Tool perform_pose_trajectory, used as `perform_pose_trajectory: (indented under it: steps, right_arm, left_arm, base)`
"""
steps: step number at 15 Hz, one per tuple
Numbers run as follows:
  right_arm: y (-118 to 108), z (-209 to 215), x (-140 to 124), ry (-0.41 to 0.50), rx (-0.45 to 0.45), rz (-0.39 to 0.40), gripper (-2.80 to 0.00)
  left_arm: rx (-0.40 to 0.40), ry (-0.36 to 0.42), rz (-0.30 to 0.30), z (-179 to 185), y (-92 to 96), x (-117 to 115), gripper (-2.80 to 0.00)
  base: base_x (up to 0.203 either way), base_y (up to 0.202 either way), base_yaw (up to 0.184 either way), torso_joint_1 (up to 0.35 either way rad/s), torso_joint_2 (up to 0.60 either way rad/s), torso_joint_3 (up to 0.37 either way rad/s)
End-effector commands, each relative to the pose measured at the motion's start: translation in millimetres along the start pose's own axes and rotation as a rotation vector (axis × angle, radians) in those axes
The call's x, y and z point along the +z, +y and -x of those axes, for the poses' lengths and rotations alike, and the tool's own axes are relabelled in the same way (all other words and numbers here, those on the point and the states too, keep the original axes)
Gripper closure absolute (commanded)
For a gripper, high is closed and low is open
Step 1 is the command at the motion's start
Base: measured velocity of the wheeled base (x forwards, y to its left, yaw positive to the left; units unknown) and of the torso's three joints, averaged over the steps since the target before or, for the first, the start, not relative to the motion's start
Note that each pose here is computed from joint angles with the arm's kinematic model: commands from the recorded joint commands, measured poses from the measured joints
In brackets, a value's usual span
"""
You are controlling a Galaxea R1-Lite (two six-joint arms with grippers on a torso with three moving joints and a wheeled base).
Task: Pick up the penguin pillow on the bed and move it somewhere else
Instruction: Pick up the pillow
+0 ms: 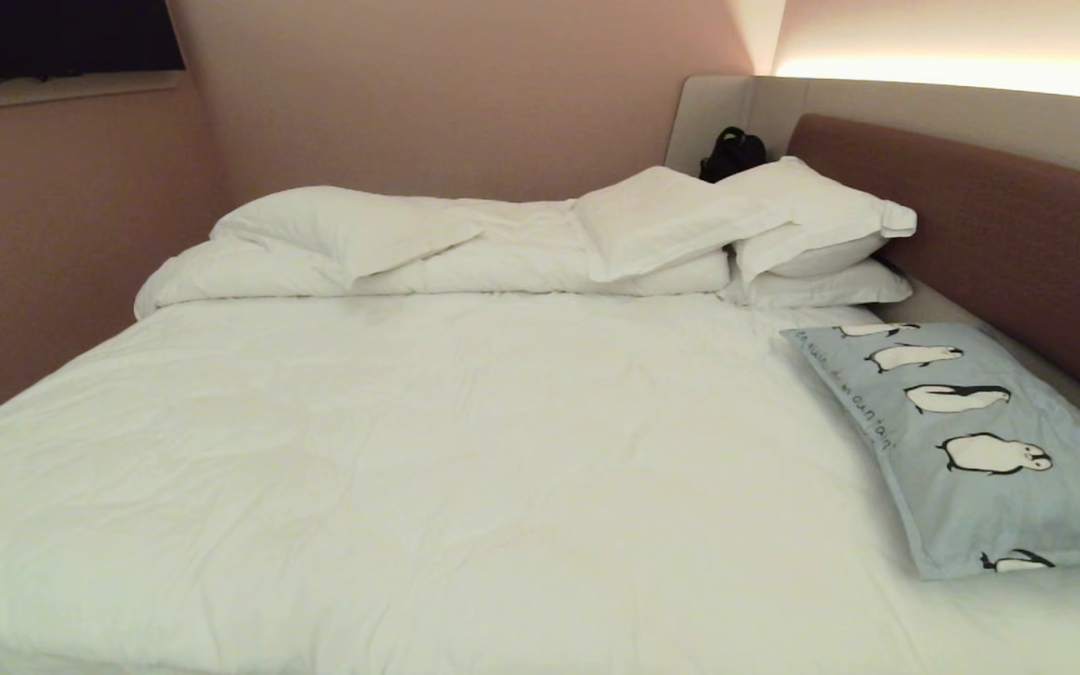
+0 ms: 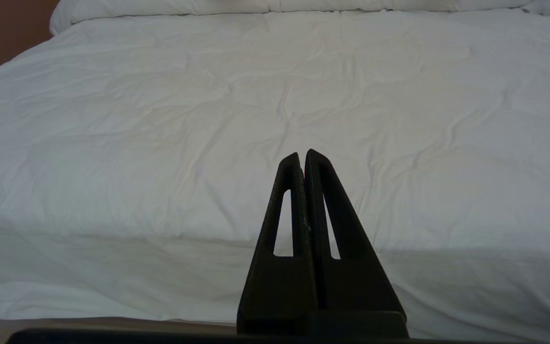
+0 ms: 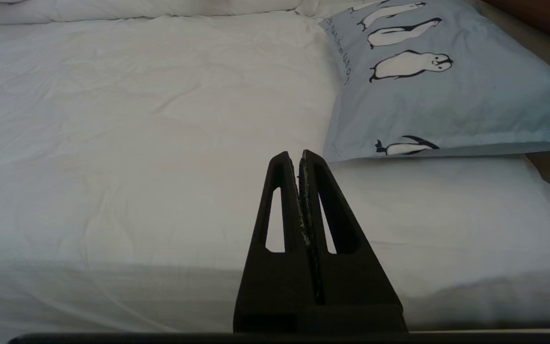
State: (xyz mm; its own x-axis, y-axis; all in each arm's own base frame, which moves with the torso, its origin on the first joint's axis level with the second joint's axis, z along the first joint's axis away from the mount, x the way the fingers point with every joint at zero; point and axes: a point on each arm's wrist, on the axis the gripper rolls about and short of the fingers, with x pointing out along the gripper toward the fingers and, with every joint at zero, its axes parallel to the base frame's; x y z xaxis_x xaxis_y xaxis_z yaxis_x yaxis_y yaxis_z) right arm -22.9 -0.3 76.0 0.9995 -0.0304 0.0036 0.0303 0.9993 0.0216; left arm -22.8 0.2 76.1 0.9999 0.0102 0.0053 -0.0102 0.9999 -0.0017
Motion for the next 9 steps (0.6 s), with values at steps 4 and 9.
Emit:
perform_pose_trajectory:
  steps: [4,9]
  right_arm:
    - [0.0,-0.2,-0.3,0.004,0.0,0.0,0.0]
    - [0.0,-0.2,-0.2,0.002,-0.001,0.003,0.0]
  left_arm:
    - [0.001,-0.001,0.001,0.0,0.0,0.0,0.0]
    - [0.001,-0.001,0.001,0.0,0.0,0.0,0.0]
  base:
    - [0.0,0.0,0.0,0.0,0.0,0.0]
    - [0.0,0.0,0.0,0.0,0.0,0.0]
